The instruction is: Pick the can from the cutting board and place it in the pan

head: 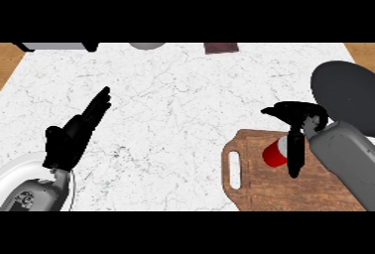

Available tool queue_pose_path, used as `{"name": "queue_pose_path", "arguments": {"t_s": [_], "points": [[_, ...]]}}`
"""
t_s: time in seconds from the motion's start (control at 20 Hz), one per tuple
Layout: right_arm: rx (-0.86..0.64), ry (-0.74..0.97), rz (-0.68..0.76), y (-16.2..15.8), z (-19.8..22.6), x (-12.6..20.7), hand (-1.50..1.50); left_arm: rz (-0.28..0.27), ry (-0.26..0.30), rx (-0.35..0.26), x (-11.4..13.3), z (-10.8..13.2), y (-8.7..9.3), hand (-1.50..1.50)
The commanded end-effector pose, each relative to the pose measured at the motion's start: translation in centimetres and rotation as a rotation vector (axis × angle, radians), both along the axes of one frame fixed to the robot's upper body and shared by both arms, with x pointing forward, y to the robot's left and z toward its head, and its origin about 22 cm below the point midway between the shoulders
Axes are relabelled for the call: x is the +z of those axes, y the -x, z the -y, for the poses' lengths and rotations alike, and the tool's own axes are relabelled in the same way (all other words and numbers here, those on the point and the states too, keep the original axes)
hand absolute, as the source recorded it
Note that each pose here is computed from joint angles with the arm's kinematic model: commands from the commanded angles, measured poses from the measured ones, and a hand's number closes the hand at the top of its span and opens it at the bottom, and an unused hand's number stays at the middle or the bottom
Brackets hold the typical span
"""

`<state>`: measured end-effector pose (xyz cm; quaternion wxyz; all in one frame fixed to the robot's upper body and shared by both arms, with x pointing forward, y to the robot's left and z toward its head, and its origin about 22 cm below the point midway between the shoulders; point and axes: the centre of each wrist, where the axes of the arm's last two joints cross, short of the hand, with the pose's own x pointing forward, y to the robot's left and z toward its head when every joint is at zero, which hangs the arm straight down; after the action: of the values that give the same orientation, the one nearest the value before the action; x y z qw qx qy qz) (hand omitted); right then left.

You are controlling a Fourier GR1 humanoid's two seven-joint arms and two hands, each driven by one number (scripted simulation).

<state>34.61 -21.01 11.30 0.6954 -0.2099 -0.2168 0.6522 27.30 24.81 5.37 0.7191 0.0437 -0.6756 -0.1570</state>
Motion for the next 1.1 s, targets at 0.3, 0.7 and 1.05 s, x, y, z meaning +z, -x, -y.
{"name": "queue_pose_path", "arguments": {"t_s": [0.3, 0.7, 1.05], "points": [[-0.035, 0.095, -0.01, 0.8, -0.4, -2.6, -1.5, 0.006, 0.008, -0.019, -0.3, 0.2, 1.5, 0.0], [0.128, 0.026, -0.124, 2.1, -2.0, -5.0, 1.5, 0.007, 0.008, 0.008, -0.9, -0.5, 1.3, 0.0], [0.074, 0.012, -0.073, 2.7, -2.1, -6.1, 1.5, 0.013, -0.007, 0.005, 0.1, -0.4, 0.8, 0.0]]}}
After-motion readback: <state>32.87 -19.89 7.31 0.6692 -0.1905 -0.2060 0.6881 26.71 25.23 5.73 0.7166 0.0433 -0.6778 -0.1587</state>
